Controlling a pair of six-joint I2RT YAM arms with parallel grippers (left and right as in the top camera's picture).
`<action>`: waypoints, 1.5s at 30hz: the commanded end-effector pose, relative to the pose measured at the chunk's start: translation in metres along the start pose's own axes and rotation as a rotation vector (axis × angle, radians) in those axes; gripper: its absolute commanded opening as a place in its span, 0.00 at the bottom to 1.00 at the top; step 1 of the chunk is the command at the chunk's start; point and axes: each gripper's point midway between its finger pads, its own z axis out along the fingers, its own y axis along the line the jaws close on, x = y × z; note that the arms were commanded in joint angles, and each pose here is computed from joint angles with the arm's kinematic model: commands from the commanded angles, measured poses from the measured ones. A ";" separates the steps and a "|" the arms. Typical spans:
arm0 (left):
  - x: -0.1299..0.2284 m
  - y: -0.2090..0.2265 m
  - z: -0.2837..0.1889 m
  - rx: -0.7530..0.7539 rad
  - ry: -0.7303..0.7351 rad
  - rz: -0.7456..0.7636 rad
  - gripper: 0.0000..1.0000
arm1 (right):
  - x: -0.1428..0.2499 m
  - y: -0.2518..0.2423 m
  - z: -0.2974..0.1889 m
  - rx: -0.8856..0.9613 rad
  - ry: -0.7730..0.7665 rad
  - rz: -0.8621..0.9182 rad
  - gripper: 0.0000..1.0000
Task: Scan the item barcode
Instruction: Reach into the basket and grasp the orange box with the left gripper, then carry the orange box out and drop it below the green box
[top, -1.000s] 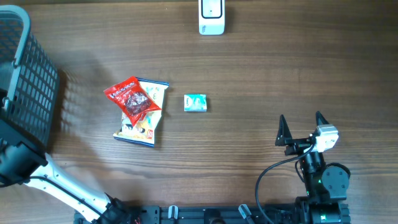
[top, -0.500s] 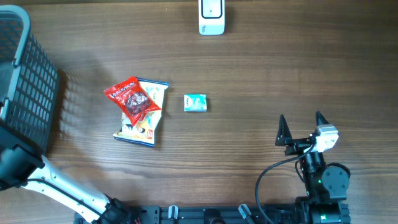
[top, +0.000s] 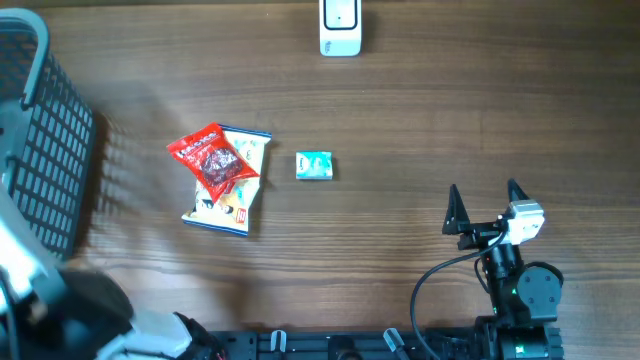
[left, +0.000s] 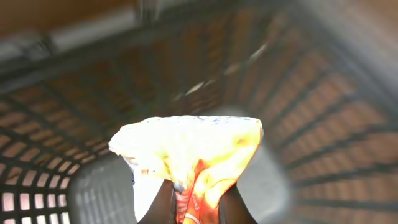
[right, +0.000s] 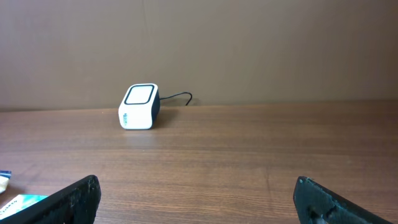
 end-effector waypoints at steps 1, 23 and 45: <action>-0.006 -0.059 -0.092 0.379 -0.006 -0.128 0.04 | -0.001 -0.001 0.000 0.006 -0.008 0.007 1.00; 0.449 -0.189 -0.212 0.635 1.011 0.839 0.36 | -0.001 -0.001 0.000 0.006 -0.008 0.007 1.00; 0.223 -0.112 -0.222 0.684 0.645 0.287 1.00 | -0.001 -0.001 0.000 0.006 -0.008 0.007 1.00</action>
